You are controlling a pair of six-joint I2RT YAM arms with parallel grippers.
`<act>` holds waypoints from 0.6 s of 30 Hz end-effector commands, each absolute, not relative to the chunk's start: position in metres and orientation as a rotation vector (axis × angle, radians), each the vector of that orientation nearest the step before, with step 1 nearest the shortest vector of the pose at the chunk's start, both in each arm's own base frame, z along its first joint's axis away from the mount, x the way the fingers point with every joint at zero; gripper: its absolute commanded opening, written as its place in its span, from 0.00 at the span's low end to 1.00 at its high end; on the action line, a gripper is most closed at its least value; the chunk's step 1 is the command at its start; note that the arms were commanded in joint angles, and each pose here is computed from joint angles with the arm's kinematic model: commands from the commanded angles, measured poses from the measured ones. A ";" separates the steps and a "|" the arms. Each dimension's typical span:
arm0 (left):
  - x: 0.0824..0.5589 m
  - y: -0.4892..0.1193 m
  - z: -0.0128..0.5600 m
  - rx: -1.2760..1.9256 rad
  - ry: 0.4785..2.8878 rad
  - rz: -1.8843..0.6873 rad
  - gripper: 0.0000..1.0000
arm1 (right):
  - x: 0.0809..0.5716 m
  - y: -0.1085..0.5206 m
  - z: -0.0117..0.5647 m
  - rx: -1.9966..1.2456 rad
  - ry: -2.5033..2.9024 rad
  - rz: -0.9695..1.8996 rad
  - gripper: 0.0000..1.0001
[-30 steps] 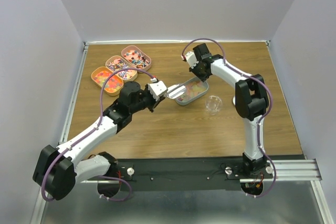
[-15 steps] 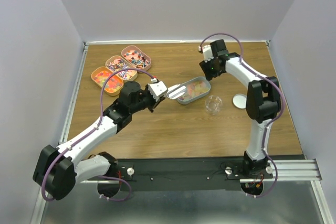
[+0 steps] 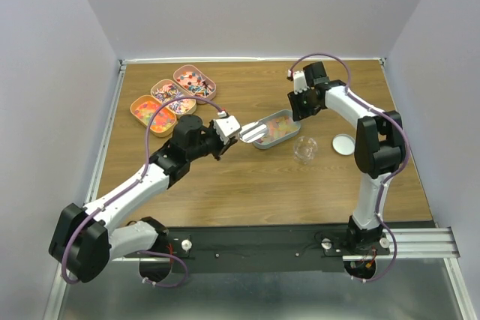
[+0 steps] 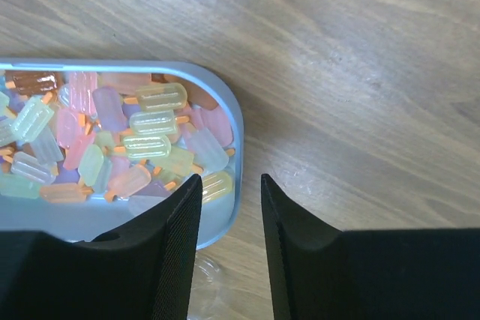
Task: Pack the candies
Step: Move the storage box to the center of the board.
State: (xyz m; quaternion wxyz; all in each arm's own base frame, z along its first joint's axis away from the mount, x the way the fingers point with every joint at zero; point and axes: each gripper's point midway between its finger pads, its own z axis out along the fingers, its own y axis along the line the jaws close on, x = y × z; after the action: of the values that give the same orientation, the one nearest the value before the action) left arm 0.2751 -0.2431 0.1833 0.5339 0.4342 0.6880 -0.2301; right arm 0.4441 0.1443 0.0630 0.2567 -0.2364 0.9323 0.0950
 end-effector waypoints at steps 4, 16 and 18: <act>0.281 -0.250 0.198 1.067 1.593 -0.554 0.00 | 0.435 0.143 0.038 -0.642 2.590 0.273 0.26; 0.298 -0.249 0.180 1.161 1.694 -0.474 0.00 | 0.461 0.130 0.045 -0.777 2.512 0.125 0.03; 0.301 -0.250 0.181 1.178 1.701 -0.463 0.00 | 0.464 0.127 0.047 -0.781 2.506 0.103 0.03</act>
State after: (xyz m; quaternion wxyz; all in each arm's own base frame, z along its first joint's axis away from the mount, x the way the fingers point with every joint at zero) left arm 0.2927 -0.2526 0.1744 0.4964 0.4681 0.6995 -0.2125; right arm 0.4510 0.1374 0.0474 0.2477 -0.2700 0.9278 0.0696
